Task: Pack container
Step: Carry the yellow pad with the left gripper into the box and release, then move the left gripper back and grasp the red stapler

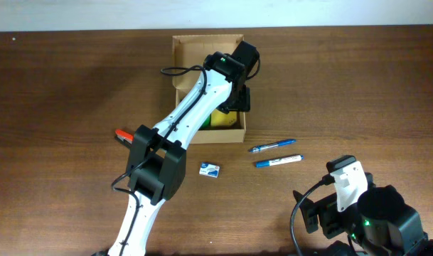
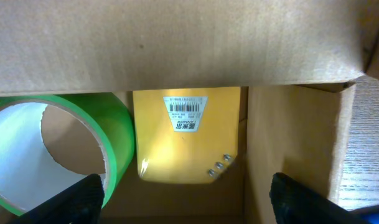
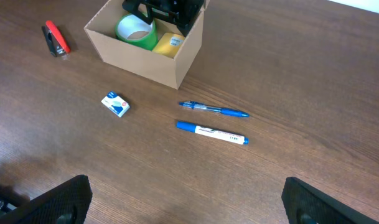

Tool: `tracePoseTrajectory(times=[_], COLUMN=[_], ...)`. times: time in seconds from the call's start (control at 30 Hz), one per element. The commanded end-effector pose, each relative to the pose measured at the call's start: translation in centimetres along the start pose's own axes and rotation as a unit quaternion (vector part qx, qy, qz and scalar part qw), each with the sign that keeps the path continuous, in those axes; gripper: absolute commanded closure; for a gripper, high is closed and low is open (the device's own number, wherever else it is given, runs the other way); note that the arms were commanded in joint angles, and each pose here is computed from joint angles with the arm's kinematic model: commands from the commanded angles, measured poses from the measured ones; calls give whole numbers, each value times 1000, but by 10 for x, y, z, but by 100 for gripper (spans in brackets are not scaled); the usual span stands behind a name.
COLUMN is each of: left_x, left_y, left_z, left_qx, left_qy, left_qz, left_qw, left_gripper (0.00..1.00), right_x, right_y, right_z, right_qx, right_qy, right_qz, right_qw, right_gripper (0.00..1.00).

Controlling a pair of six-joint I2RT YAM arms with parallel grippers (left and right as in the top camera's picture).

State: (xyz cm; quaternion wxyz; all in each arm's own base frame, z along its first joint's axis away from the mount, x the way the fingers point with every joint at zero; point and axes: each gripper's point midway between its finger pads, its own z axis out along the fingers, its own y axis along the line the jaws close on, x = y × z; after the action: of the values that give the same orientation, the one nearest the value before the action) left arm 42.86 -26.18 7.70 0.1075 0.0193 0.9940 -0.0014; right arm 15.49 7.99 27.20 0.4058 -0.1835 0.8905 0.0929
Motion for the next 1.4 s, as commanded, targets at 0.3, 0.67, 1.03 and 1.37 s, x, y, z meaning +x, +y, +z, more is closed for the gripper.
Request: tracePoseTrajectory(times=[0.3,0.67,1.03,1.37], left_x=[-1,-34,-9,9], left_y=[5,31,144,177], left_z=[-7,-151,-217,-213], left_qx=[-5,24,-14,-43], left_qy=[1,-144,-135,-91], left_qz=[6,14,-80,-131], left_qw=[1000,989,987,986], left_gripper=[13,0,1,0], right_x=[1,1,1,1], right_y=[-3,-3,-3,-3], right_z=[0,0,0,0], right_qx=[8,8,8,8], right_qy=[-3,-3,-3,-3], right_qz=[-5,-5,-5,-5], right_qw=[1000,1000,1000,1000], right_gripper=[1,1,1,1])
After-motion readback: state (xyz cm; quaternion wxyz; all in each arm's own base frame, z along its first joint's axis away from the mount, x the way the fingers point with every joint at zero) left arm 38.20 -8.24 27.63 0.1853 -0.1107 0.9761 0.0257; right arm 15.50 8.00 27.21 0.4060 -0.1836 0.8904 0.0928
